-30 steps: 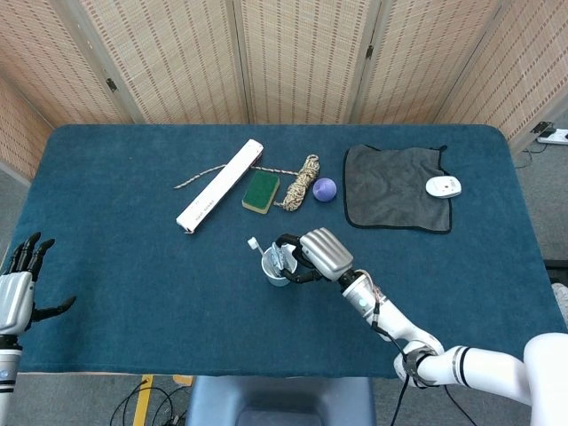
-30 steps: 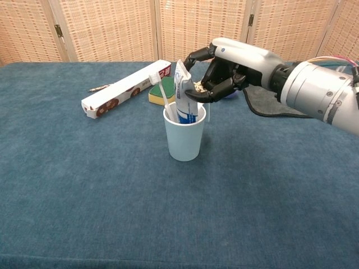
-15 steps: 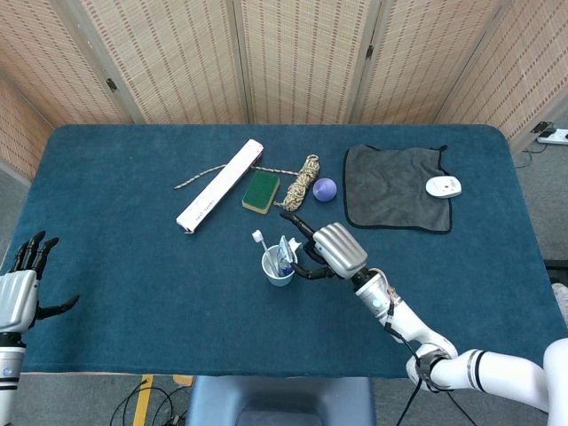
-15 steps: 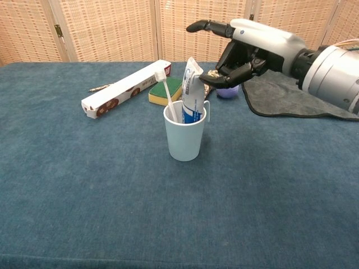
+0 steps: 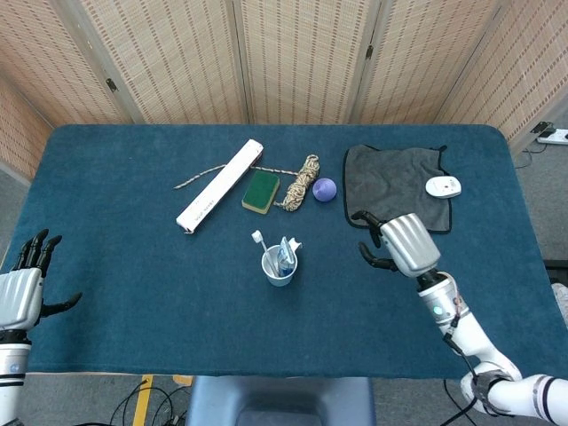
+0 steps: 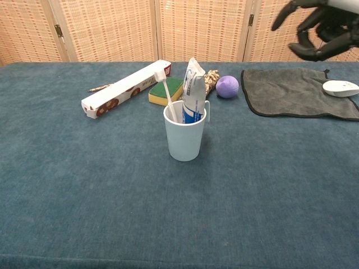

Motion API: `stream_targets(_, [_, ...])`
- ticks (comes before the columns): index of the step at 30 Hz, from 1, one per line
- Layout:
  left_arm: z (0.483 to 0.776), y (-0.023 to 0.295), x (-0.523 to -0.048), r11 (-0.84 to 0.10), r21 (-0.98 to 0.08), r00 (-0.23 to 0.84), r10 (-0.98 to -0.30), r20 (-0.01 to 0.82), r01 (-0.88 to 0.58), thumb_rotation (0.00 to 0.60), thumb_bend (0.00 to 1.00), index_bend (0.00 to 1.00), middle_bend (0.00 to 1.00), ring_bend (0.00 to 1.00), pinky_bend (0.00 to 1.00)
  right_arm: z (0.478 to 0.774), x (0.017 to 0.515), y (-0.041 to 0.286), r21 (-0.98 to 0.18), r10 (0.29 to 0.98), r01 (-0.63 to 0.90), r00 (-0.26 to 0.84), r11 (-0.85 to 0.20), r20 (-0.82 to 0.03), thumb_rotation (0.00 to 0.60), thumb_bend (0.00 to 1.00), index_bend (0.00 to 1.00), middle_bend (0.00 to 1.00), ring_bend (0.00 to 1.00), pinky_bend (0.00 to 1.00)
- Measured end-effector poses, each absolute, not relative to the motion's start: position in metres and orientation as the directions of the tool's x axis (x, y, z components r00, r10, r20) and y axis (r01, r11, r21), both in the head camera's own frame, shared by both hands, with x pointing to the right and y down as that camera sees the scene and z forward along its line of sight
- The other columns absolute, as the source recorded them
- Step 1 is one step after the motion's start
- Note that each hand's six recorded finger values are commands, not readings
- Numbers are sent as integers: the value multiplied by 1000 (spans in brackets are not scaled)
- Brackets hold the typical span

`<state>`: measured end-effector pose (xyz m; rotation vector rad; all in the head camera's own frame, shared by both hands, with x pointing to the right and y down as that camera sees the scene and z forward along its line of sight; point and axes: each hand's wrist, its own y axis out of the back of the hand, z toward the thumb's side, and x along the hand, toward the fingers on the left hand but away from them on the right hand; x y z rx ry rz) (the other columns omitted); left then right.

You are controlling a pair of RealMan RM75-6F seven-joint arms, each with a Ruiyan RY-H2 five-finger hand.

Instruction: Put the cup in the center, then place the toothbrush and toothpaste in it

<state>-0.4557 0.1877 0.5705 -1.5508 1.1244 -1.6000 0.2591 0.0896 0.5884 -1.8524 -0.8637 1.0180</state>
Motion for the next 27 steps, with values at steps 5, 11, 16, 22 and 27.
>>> stream_targets(5, [573, 189, -453, -421, -901, -103, -896, 432, -108, 600, 214, 106, 42, 55, 371, 587, 310, 111, -902, 861, 53, 327, -428, -389, 600, 408, 251, 351, 304, 377])
stream_targets(11, [575, 198, -447, -422, -900, -94, -897, 432, -106, 600, 215, 106, 42, 55, 371, 574, 354, 135, -910, 892, 22, 209, -414, -401, 600, 400, 104, 187, 115, 189])
stream_targets(16, [571, 206, -439, -416, -904, -83, -902, 424, -100, 600, 215, 106, 42, 55, 371, 558, 393, 163, -922, 921, 35, 82, -385, -381, 600, 399, 101, 184, 113, 187])
stream_targets(22, [563, 219, -433, -402, -910, -82, -908, 410, -100, 600, 215, 107, 42, 55, 371, 551, 427, 205, -917, 917, 59, -31, -395, -397, 600, 400, 97, 184, 113, 187])
stream_targets(27, [558, 229, -428, -397, -913, -77, -911, 404, -95, 600, 214, 108, 42, 55, 371, 551, 440, 222, -911, 910, 96, -74, -400, -408, 600, 400, 97, 184, 113, 187])
